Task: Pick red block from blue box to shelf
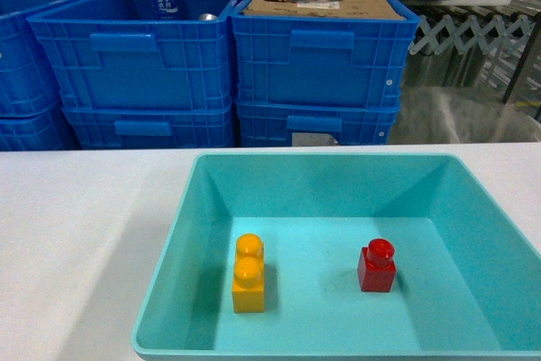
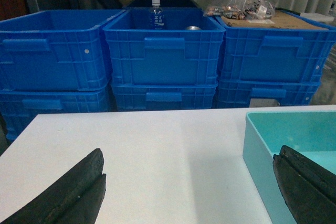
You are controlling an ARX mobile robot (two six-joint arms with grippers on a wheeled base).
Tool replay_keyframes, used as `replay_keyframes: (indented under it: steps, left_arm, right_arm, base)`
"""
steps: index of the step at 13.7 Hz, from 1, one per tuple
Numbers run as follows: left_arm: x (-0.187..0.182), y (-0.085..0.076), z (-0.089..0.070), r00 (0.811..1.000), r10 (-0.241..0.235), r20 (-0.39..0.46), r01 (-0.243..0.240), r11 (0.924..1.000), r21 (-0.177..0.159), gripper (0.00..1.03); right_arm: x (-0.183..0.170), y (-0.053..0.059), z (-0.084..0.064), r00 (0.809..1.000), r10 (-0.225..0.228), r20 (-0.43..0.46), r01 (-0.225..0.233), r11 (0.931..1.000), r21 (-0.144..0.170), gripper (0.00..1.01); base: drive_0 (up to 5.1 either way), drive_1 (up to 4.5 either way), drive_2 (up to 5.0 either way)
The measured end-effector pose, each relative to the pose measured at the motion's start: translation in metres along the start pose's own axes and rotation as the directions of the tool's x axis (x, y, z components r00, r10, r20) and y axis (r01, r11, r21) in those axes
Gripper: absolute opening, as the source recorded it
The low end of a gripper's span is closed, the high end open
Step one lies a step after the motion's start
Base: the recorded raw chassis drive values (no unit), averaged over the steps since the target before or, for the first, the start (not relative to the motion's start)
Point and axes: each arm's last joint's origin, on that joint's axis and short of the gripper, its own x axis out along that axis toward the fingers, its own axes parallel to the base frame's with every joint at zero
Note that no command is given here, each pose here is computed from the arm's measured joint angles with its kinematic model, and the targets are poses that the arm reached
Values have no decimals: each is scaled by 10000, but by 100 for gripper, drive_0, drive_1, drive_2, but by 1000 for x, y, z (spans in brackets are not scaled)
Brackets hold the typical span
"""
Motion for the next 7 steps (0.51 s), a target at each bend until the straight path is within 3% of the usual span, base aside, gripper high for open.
replay_keyframes:
  steps: [4,5,6,7]
  left_arm:
    - [0,0,0,10000,0,0,0,10000,0,98]
    - [0,0,0,10000,0,-4,0,10000,0,98]
    - [0,0,0,10000,-8,4,8,10000,0,98]
    - [0,0,0,10000,4,-11,-4,10000,0,98]
  right_arm:
    - [0,0,0,10000,-4,0,4,10000,0,98]
    - [4,0,0,9837,-576,-1704,554,9983,-179,98]
    - [14,-2,10,9173,-1356,-3743,1278,9907,-457,98]
    - [20,-3,13,8770,-1458,-4579,1377,9892,-512,98]
  base:
    - [0,0,0]
    - [0,0,0]
    - [0,0,0]
    - [0,0,0]
